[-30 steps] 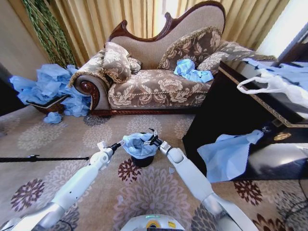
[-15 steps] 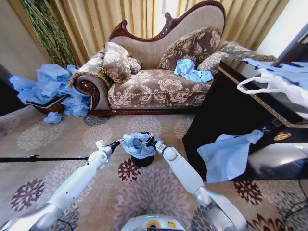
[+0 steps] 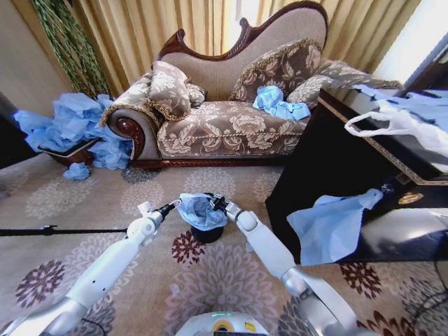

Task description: Place a garbage bag over the trash bin.

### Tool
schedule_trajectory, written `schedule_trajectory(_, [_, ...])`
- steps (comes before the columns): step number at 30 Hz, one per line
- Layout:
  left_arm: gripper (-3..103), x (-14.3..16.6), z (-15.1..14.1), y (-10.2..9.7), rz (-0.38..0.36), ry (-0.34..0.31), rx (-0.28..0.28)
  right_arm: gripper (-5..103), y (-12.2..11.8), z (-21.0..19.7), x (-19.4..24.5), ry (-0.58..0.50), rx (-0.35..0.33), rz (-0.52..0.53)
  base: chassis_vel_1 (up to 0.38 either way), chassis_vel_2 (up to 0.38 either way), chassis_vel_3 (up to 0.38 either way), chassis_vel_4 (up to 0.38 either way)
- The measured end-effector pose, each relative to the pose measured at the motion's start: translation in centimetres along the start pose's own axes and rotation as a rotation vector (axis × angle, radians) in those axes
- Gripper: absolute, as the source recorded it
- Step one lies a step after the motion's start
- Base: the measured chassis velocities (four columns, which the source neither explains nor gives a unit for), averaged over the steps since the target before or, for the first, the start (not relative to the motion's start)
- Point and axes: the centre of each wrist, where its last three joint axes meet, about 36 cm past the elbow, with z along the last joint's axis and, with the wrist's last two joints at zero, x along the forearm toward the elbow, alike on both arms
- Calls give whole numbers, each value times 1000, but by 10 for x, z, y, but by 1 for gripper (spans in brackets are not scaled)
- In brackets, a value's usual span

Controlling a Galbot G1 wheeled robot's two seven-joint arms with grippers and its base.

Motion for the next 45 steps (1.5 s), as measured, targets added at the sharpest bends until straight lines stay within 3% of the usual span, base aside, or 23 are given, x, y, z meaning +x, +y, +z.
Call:
schedule_trajectory(7, [96, -6, 0, 2, -9, -17, 4, 0, -4, 1, -7, 9, -6, 3, 0, 0, 0, 0])
schedule_trajectory(12, [97, -12, 7, 4, -17, -23, 0, 0, -17, 0, -23, 12, -14, 28, 0, 0, 0, 0])
schedule_trajectory(15, [97, -17, 14, 3, -20, -23, 8, 0, -38, -8, -40, 11, 7, 52, 0, 0, 0, 0])
schedule_trajectory(23, [97, -25, 20, -2, -19, -29, 23, 0, -56, -4, -49, 50, -5, 26, 0, 0, 0, 0])
schedule_trajectory(31, [97, -34, 25, 1, -36, -44, 46, 0, -78, 12, -45, 156, -89, 18, 0, 0, 0, 0])
schedule_trajectory(35, [97, -29, 26, 2, -15, -57, 32, 0, -87, 9, -45, 188, -128, 35, 0, 0, 0, 0])
schedule_trajectory(37, [98, -19, 23, 2, 34, -101, -30, 0, -87, 8, -47, 209, -199, 41, 0, 0, 0, 0])
schedule_trajectory(38, [98, -19, 23, 2, 34, -101, -30, 0, -87, 8, -47, 209, -199, 41, 0, 0, 0, 0])
schedule_trajectory(39, [98, -9, 19, 3, 77, -144, -104, 0, -84, 7, -48, 209, -264, 45, 0, 0, 0, 0])
schedule_trajectory(40, [98, -6, 17, 4, 89, -158, -134, 0, -82, 7, -49, 208, -285, 45, 0, 0, 0, 0])
schedule_trajectory(41, [98, 3, 11, 6, 118, -199, -227, 0, -79, 7, -49, 209, -321, 42, 0, 0, 0, 0])
schedule_trajectory(42, [98, 3, 11, 6, 118, -199, -227, 0, -79, 7, -49, 209, -321, 42, 0, 0, 0, 0])
schedule_trajectory(45, [97, 15, -1, 10, 193, -293, -449, 0, -74, 9, -49, 208, -392, 38, 0, 0, 0, 0])
